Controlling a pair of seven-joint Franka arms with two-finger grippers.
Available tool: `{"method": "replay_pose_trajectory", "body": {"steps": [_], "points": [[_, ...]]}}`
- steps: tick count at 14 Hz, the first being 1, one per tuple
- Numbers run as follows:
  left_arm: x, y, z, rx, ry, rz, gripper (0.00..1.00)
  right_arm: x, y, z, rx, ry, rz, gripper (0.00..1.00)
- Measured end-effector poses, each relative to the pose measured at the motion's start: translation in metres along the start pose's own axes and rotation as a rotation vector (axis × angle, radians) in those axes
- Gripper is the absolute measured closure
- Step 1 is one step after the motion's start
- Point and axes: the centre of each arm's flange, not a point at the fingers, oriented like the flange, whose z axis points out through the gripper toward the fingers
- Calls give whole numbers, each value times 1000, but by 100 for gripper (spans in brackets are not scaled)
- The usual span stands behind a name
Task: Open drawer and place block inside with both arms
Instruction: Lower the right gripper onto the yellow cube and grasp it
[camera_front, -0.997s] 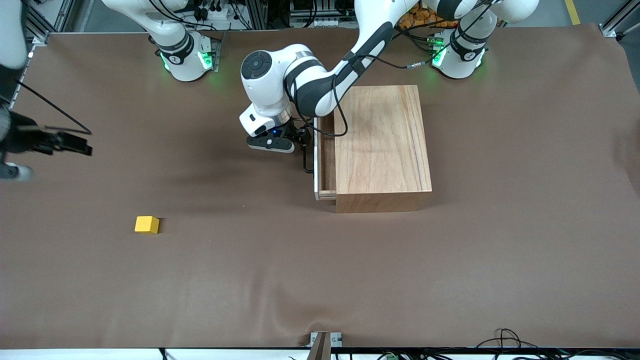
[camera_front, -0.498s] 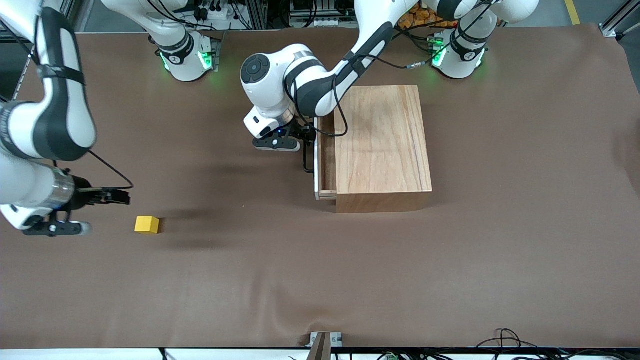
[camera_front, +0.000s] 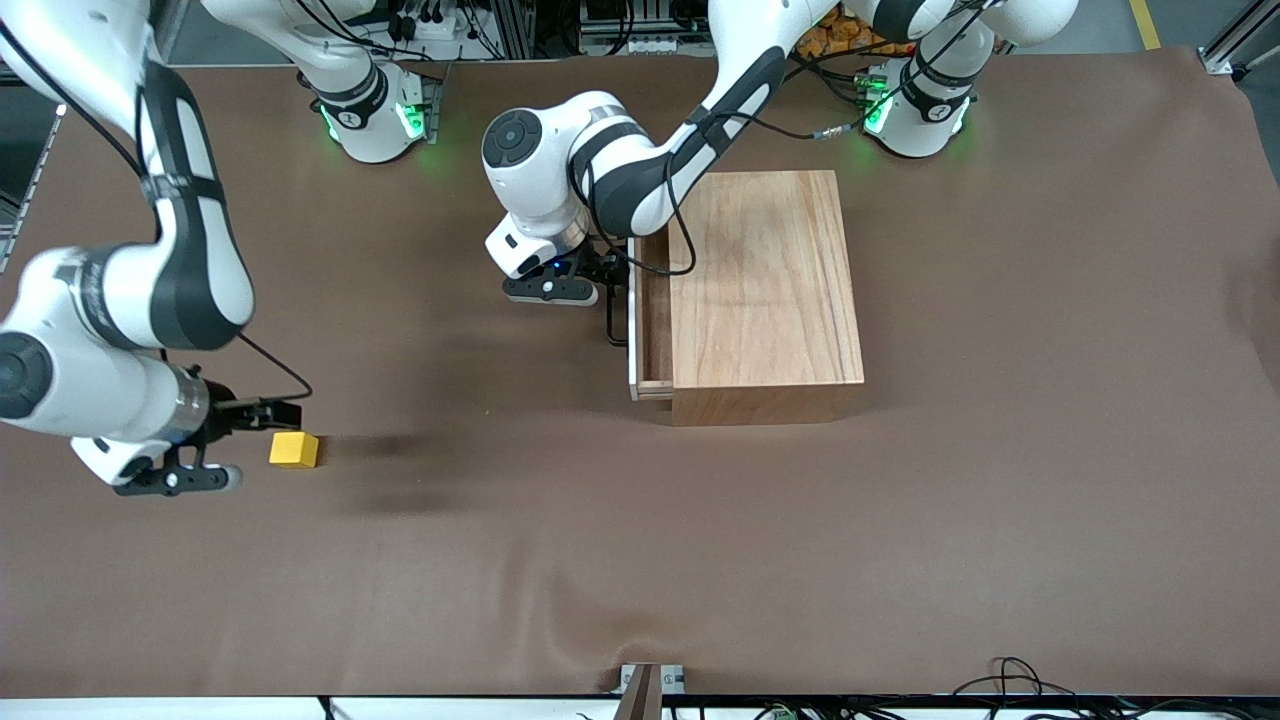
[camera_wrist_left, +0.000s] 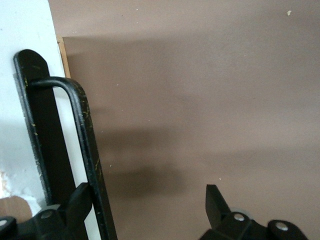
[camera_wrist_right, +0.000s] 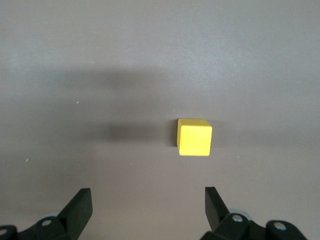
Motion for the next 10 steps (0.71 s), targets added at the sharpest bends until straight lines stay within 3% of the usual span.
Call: {"method": "replay_pose_trajectory", "body": {"steps": [5,10], "points": [[1,5,-2,-32,19,3,0,3,4,21,-4,-28,-2,0],[0,13,-6,-83,41,4,0,-2,62,98,5,-80,-33,0]]}}
